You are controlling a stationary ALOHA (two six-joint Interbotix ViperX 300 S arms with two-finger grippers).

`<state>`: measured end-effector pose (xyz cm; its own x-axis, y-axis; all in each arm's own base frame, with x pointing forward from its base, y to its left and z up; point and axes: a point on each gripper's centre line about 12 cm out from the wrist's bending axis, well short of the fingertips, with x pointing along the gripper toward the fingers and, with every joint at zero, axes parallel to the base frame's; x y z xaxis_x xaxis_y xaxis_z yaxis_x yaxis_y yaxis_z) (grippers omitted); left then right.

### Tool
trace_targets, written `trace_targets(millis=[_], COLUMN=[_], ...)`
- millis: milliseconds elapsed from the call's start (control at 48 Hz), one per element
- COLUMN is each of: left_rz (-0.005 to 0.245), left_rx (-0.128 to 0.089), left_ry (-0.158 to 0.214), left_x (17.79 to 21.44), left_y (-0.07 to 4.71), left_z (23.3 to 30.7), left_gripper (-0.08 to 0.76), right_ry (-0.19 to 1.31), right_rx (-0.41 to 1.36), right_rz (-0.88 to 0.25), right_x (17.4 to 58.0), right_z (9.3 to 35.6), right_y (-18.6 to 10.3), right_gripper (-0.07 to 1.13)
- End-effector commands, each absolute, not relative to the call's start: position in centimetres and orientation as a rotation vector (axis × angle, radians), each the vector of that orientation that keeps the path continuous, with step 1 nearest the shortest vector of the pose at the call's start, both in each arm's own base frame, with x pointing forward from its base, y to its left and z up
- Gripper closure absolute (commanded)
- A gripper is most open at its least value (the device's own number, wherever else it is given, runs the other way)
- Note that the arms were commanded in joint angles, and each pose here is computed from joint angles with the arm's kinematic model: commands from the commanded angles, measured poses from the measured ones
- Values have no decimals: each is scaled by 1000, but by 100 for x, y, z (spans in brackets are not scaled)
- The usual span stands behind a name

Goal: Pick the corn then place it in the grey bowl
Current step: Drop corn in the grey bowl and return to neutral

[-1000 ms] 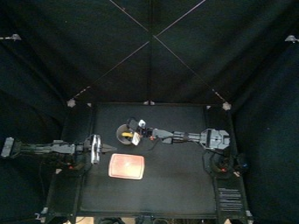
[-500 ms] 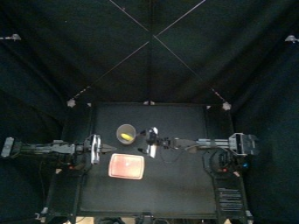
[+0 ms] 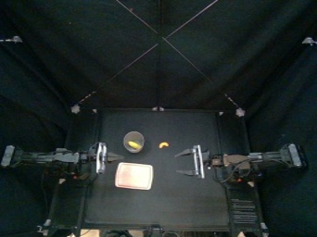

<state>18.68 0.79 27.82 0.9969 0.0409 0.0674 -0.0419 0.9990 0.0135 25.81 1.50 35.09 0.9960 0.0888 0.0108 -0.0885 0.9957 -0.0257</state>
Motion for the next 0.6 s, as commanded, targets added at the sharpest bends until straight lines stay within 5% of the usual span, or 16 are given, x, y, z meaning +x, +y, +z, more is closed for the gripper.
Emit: trace_targets(millis=[21,604], left_rz=[46,66], left_rx=[25,27], left_ry=[-91,-126], left_x=[1868,1805], left_y=[88,121], left_z=[2859,2916], left_gripper=[714,714], right_ry=[-91,-71], right_rx=[-21,-41], right_rz=[104,108], right_x=[2299,1907], right_z=[3547,3104], right_y=[165,156], right_gripper=[12,10])
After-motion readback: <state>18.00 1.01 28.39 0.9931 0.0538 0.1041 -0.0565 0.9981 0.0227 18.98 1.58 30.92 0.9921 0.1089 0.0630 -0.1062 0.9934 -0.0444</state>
